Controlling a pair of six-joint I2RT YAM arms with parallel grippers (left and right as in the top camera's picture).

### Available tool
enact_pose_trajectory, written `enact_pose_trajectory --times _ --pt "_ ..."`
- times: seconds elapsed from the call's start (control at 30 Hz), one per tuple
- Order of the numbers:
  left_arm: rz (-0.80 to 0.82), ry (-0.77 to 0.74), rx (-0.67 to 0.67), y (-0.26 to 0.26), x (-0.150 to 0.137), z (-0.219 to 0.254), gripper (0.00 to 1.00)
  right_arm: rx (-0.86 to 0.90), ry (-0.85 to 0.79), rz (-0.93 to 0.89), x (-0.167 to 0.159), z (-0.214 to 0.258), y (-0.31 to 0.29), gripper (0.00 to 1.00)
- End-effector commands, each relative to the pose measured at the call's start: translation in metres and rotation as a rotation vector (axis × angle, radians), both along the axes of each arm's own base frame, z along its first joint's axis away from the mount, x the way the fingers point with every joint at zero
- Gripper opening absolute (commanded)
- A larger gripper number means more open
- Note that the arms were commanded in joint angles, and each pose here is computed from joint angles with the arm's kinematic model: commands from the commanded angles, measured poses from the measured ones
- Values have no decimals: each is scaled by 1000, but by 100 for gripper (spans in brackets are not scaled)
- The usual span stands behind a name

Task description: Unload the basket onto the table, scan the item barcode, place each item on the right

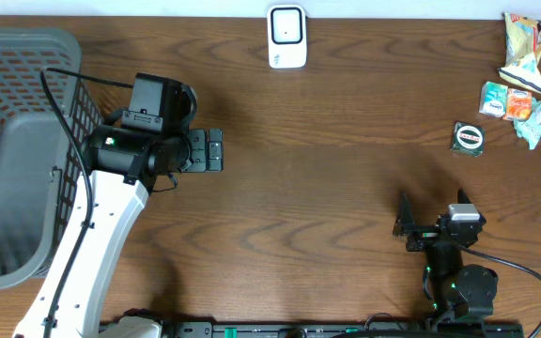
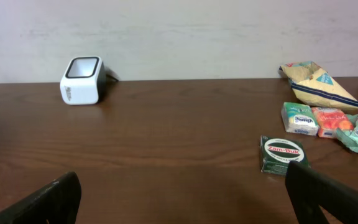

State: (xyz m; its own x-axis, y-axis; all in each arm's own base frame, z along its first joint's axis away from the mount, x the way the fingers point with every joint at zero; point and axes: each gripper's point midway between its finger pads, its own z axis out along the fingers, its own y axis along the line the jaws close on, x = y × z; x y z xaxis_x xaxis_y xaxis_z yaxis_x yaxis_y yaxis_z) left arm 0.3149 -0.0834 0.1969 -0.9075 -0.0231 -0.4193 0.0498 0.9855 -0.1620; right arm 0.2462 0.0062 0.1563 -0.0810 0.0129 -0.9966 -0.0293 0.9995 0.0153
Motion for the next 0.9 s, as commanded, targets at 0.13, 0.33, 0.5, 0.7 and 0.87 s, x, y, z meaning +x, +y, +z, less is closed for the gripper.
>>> enact_pose_trajectory --times 0.13,0.33,0.5,0.7,0.87 --pt "-2 -19 3 1 2 6 98 -7 -4 -10 0 0 -3 99" --pt "-2 -20 3 1 2 6 98 -7 -4 -10 0 0 -3 99" --pt "-2 -19 3 1 2 6 98 -7 -4 -9 0 0 -3 99" --pt "-2 -19 3 1 2 6 98 -7 -4 -9 0 0 -3 99" --pt "-2 -20 3 1 2 6 98 -7 -4 -10 0 0 -3 99"
